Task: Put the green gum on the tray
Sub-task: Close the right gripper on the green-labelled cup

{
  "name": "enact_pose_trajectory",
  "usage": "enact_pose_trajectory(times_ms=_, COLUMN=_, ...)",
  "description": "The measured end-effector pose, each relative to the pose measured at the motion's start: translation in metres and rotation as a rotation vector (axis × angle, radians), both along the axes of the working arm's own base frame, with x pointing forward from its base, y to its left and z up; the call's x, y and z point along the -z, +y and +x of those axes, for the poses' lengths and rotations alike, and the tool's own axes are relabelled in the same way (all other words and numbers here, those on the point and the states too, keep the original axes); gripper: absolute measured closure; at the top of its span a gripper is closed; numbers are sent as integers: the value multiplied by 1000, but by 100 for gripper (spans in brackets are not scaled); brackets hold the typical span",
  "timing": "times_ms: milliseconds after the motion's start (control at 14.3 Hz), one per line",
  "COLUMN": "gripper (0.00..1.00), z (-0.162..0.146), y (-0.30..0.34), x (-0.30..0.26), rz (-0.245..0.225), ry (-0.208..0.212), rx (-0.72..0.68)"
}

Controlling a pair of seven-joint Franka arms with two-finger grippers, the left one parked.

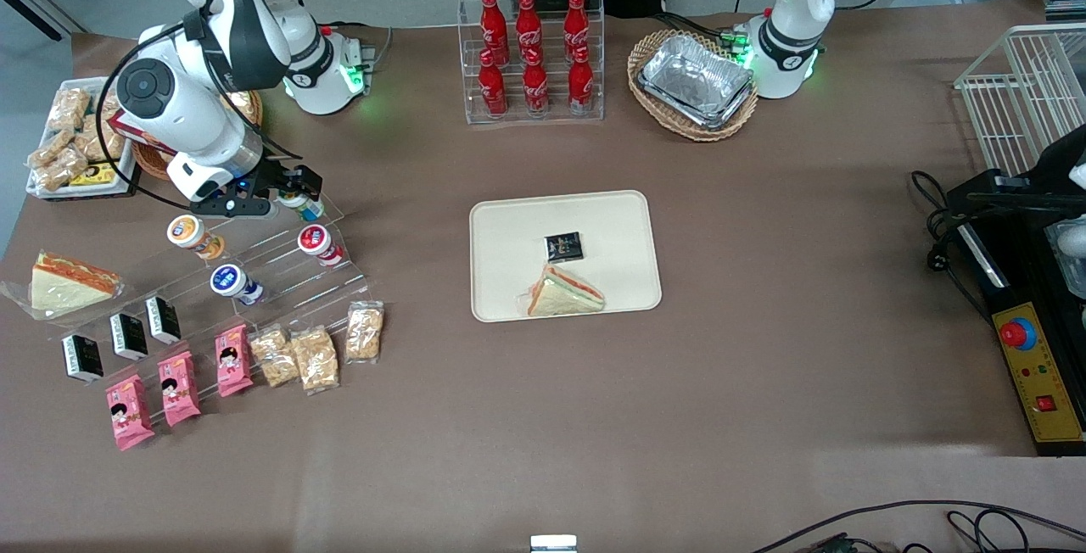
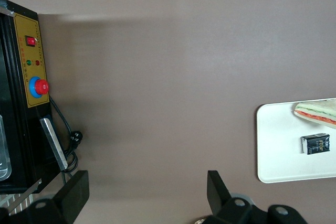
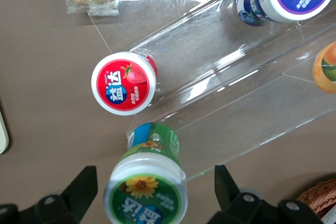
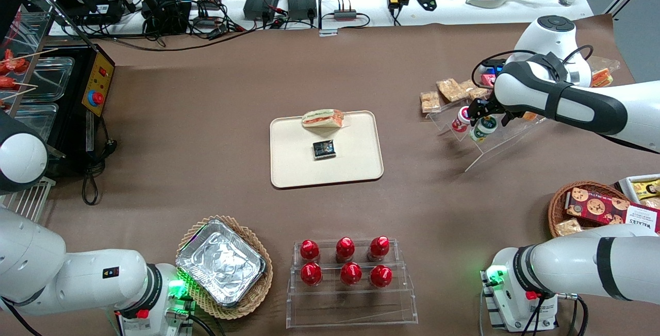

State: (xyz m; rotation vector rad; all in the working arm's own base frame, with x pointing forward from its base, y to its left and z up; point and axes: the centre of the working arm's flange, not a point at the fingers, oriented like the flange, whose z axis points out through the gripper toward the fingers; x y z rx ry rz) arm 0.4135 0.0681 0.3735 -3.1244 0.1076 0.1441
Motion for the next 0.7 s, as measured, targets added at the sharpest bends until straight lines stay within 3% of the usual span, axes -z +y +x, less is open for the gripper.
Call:
enact_pose_trajectory(times_ms=280, gripper=4, z=1, y=0, x=2, rz=0, ry=2, rx=1)
enact_pose_trajectory(times_ms=559, gripper=41, z=1, y=1, x=2, rz=-1, ry=1, rx=0)
enact_pose_trajectory(times_ms=699, gripper=41, z=0, y=2, x=2, rz=-3, ry=1, rx=13)
